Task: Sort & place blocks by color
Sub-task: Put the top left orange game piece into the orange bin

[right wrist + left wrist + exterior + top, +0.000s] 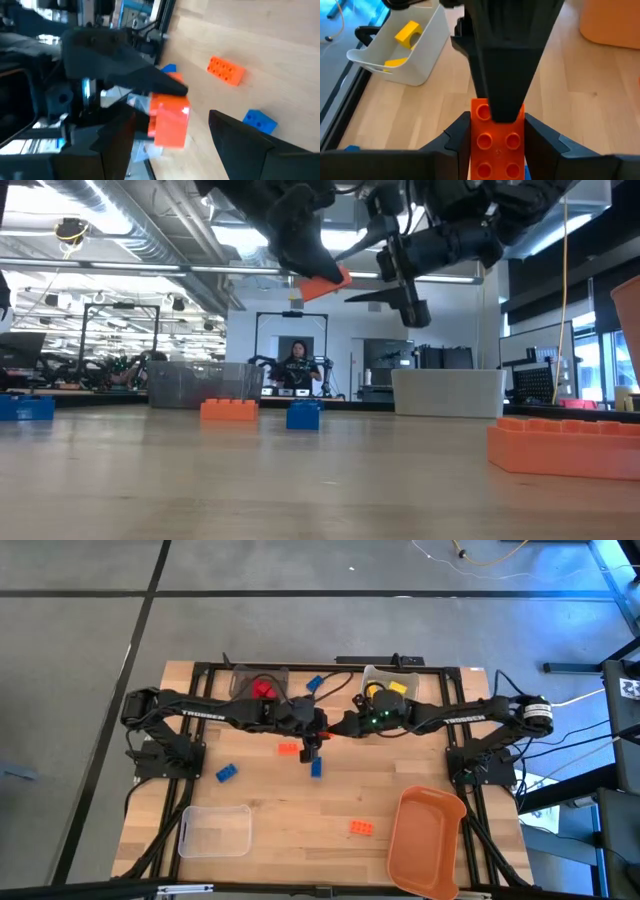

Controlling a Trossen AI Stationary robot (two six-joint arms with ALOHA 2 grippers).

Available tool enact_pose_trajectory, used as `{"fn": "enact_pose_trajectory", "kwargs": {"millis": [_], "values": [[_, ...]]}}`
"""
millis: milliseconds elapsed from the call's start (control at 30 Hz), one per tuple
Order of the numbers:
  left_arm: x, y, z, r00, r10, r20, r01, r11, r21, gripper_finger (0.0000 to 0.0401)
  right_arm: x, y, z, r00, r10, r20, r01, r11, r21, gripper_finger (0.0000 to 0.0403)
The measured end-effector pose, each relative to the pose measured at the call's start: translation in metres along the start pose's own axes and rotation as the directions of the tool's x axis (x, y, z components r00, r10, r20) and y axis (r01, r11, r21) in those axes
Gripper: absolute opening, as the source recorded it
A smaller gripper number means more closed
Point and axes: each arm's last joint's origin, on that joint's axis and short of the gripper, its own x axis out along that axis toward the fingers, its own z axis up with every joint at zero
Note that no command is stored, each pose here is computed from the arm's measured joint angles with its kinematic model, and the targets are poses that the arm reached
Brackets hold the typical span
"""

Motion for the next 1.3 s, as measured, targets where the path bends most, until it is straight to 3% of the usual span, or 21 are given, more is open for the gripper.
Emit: {"fn": "enact_pose_trajectory", "kwargs": {"millis": [267,567,667,733,900,1000,1100,1233,1300], "values": [[0.0,0.001,0.001,1.0,0.006,0.01,-0.006,1.0,-0.002,0.0128,0.004,0.003,-0.004,0.998,0.011,0.06,-0.011,1.0,0.006,0.0243],[0.0,0.006,0.001,1.0,0.025,0.012,-0.025,1.0,-0.005,0.0128,0.004,0.004,-0.005,0.997,0.009,0.071,-0.01,1.0,0.009,0.01],[0.001,0.008,0.001,1.0,0.017,0.015,-0.017,0.999,-0.028,0.0128,0.004,0.004,-0.005,0.997,0.009,0.073,-0.01,1.0,0.005,0.0093],[0.001,0.011,0.001,1.0,-0.001,0.016,0.002,0.996,-0.086,0.0142,0.004,0.004,-0.005,0.998,0.01,0.069,-0.011,1.0,0.001,0.0093],[-0.006,0.028,0.002,0.986,-0.159,0.048,0.166,0.959,-0.231,0.0223,0.003,0.003,-0.004,0.999,0.017,0.038,-0.015,0.998,-0.063,0.0093],[-0.023,0.041,0.005,0.961,-0.261,0.091,0.277,0.92,-0.277,0.0257,-0.002,0.002,0.004,1.0,0.019,0.011,-0.017,0.992,-0.123,0.0093],[-0.053,0.052,0.01,0.95,-0.28,0.141,0.31,0.905,-0.291,0.0269,-0.017,0.004,0.016,1.0,0.03,-0.002,-0.029,0.977,-0.212,0.0093],[-0.108,0.059,0.021,0.934,-0.21,0.288,0.277,0.937,-0.215,0.0273,-0.048,0.011,0.028,1.0,0.008,0.0,-0.007,0.935,-0.353,0.0093],[-0.134,0.06,0.022,0.905,-0.152,0.397,0.238,0.955,-0.177,0.0273,-0.066,0.017,0.03,1.0,-0.006,0.022,0.015,0.904,-0.428,0.0093]]}}
